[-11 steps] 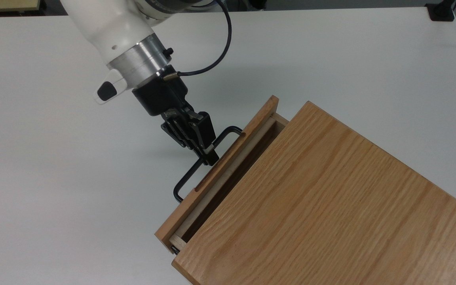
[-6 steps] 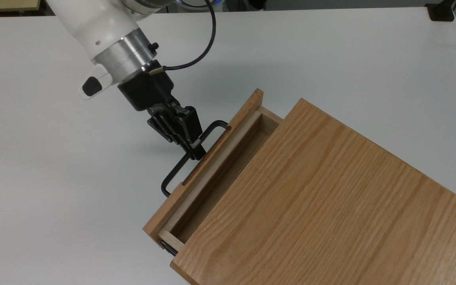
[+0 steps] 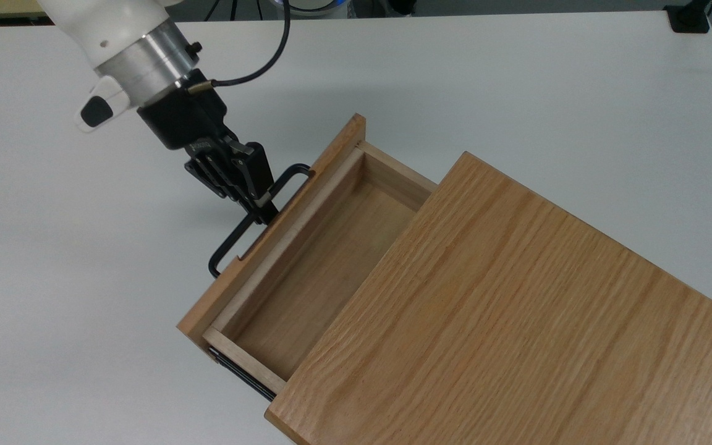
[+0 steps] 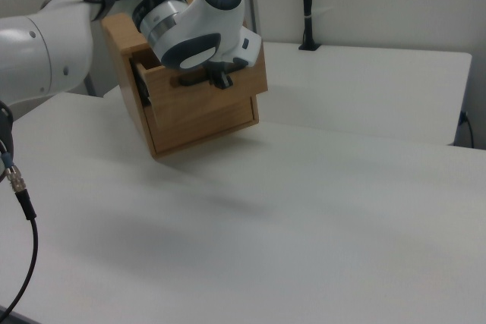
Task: Open the drawer by sliding it
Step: 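Pull the handle straight out, sliding the drawer out of the cabinet, then open the gripper, release the handle and lift away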
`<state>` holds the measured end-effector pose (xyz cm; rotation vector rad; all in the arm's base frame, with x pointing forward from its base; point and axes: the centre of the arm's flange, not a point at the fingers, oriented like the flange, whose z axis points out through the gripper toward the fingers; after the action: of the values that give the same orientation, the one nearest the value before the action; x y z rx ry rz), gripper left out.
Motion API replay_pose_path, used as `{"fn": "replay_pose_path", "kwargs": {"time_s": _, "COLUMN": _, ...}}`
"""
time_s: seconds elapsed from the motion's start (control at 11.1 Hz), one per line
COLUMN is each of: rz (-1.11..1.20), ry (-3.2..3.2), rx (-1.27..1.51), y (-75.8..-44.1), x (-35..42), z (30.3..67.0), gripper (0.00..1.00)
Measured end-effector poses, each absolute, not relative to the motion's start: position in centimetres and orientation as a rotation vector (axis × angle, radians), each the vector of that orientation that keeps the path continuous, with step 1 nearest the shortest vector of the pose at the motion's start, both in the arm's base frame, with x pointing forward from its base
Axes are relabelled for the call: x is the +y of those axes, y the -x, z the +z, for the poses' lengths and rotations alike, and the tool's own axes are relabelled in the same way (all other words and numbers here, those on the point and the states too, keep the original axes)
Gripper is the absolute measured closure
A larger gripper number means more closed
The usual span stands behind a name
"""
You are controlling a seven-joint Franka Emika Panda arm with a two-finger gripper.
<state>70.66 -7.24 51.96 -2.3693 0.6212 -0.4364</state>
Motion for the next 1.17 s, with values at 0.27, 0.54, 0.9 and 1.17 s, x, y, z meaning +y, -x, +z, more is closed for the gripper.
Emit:
{"fn": "replay_pose_path", "kwargs": {"time_s": 0.27, "rz": -0.402, "ry": 2.434, "rx": 0.585, "y": -69.3, "x": -9.9, "z": 52.5, "gripper": 0.84}}
{"fn": "replay_pose_path", "kwargs": {"time_s": 0.54, "rz": -0.36, "ry": 2.503, "rx": 0.566, "y": -67.5, "x": -13.1, "z": 53.2, "gripper": 0.84}}
{"fn": "replay_pose_path", "kwargs": {"time_s": 0.9, "rz": -0.318, "ry": 2.536, "rx": 0.543, "y": -65.6, "x": -16.6, "z": 53.7, "gripper": 0.84}}
{"fn": "replay_pose_path", "kwargs": {"time_s": 1.17, "rz": -0.31, "ry": 2.544, "rx": 0.533, "y": -64.9, "x": -17.7, "z": 53.9, "gripper": 0.84}}
